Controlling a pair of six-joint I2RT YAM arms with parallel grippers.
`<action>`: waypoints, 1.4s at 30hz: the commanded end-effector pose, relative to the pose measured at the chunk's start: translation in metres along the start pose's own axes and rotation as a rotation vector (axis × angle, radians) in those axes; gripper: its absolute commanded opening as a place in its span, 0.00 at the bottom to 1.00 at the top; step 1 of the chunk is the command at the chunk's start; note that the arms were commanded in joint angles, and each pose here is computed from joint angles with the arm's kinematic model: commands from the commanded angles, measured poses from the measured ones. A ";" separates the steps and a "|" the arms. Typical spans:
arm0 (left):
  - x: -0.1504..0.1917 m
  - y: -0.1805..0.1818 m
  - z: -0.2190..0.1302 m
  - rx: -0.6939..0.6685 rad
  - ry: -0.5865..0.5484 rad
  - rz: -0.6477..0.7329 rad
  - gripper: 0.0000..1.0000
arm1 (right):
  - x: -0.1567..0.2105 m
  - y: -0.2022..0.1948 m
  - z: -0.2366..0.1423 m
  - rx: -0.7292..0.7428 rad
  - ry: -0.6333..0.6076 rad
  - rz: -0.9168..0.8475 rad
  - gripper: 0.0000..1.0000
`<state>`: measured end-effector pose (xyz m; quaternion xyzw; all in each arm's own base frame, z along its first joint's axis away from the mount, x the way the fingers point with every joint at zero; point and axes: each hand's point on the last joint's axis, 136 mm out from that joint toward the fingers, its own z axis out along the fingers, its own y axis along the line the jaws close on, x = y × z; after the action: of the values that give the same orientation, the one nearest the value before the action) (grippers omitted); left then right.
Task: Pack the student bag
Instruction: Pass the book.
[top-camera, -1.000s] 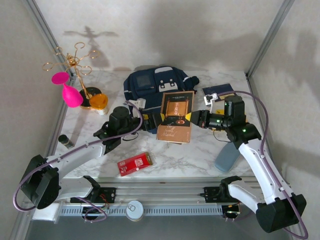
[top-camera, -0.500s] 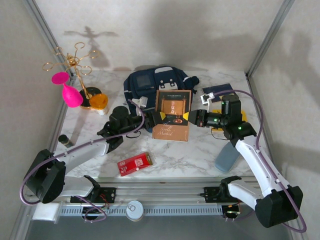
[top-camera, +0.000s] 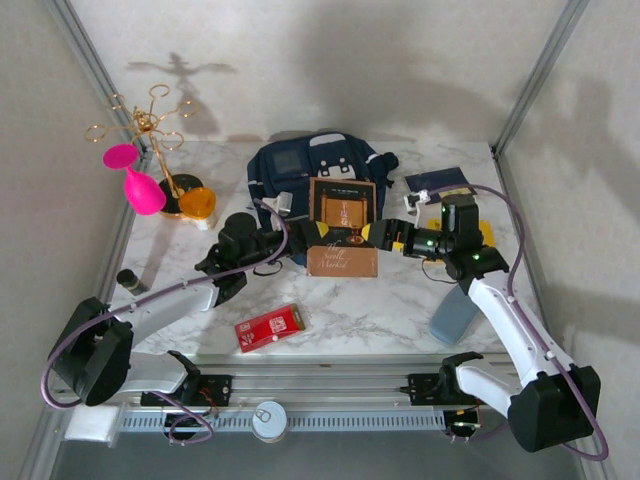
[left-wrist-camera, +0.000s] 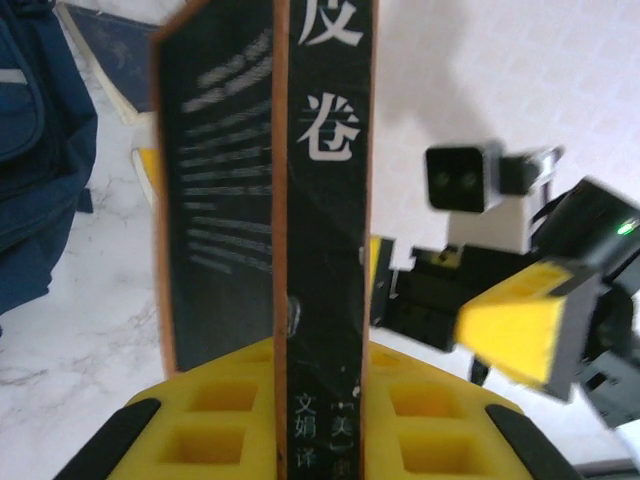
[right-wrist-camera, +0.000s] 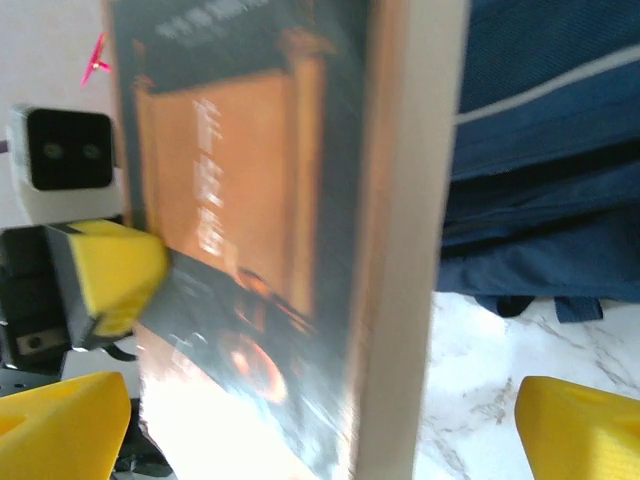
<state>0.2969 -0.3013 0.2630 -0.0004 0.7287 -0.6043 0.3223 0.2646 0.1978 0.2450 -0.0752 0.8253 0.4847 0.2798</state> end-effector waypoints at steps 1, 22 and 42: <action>-0.026 -0.053 -0.005 0.209 -0.105 -0.006 0.00 | 0.006 0.011 0.002 -0.110 0.008 0.020 0.99; -0.040 -0.026 0.004 0.003 -0.179 0.055 0.00 | 0.009 0.051 -0.010 -0.340 0.015 0.037 0.71; -0.026 0.000 0.015 -0.137 -0.058 0.182 0.28 | -0.008 -0.010 0.002 -0.088 -0.046 0.129 0.00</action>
<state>0.3206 -0.3025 0.2592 -0.0242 0.7506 -0.5515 0.3631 0.2534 0.2124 0.2389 -0.0559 0.7833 0.5802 0.2160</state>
